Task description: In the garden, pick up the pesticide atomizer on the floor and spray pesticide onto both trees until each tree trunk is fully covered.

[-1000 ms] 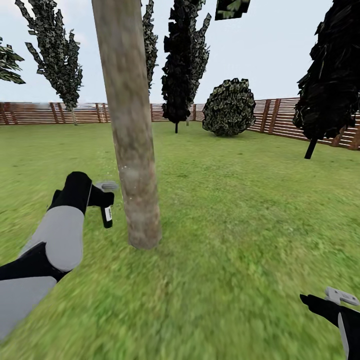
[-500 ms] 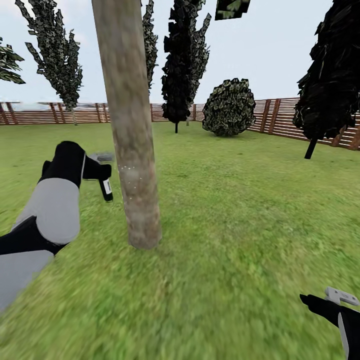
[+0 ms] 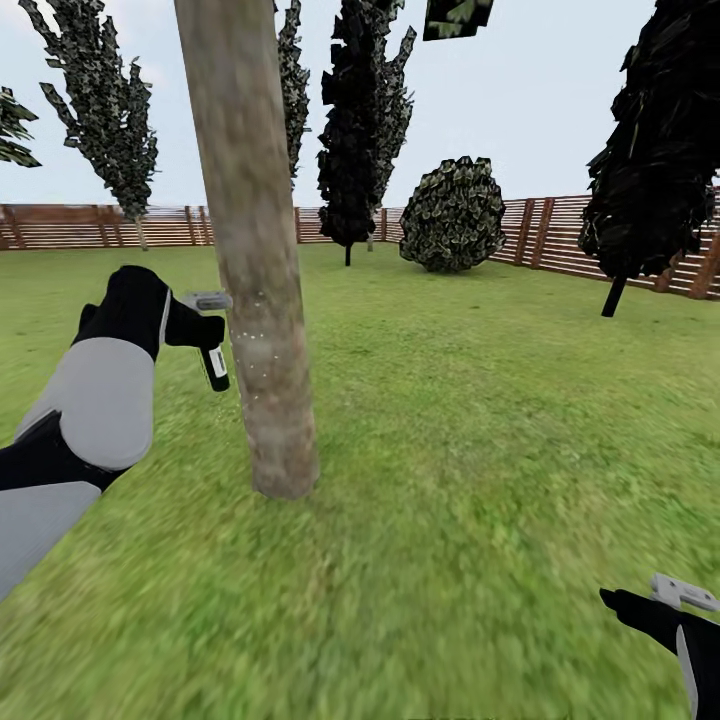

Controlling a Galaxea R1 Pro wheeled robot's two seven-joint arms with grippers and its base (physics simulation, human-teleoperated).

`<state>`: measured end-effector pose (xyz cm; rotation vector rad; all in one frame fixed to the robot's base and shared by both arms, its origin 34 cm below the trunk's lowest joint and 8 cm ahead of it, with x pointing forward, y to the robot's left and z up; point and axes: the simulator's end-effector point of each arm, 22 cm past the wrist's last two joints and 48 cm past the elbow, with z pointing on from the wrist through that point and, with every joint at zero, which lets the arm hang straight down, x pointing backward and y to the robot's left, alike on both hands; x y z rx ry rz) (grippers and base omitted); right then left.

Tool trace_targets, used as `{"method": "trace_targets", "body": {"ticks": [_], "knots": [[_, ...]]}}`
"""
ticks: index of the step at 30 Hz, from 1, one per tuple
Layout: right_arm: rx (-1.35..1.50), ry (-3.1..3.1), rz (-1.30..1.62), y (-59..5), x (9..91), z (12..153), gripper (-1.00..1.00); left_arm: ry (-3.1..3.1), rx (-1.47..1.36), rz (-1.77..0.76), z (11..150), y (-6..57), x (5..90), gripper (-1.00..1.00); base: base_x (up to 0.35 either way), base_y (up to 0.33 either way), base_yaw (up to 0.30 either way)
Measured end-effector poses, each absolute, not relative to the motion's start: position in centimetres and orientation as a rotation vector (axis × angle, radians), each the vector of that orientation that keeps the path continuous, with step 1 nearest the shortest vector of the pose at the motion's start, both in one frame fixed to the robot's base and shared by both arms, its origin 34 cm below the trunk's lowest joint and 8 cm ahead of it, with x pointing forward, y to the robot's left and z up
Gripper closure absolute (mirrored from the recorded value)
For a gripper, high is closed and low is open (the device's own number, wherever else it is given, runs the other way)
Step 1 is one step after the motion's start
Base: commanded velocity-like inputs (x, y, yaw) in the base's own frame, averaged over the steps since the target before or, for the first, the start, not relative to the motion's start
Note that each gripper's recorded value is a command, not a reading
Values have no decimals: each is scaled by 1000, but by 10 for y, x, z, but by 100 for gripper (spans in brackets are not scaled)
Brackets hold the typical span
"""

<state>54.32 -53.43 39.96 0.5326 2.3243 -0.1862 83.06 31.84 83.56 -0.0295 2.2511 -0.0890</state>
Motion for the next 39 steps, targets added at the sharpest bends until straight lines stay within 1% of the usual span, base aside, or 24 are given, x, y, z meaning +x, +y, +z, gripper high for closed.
{"method": "trace_targets", "body": {"ticks": [7,16,23,27,31,39], "knots": [[532,2323,-186,-534,544,400,-100,2321,-71,-65,807,359,822,100,0,0,-36],[531,2324,-187,-534,544,400,-100,2321,-99,-52,807,377,819,100,0,0,0],[532,2323,-187,-534,544,400,-100,2332,-93,-56,802,374,819,100,0,0,0],[531,2324,-187,-534,544,400,-100,2421,-32,-108,764,347,815,100,0,0,0],[531,2324,-188,-534,544,400,-100,2461,-4,-122,747,337,811,100,0,0,0],[531,2324,-187,-534,544,400,-100,2507,1,-122,713,336,803,100,0,0,0]]}}
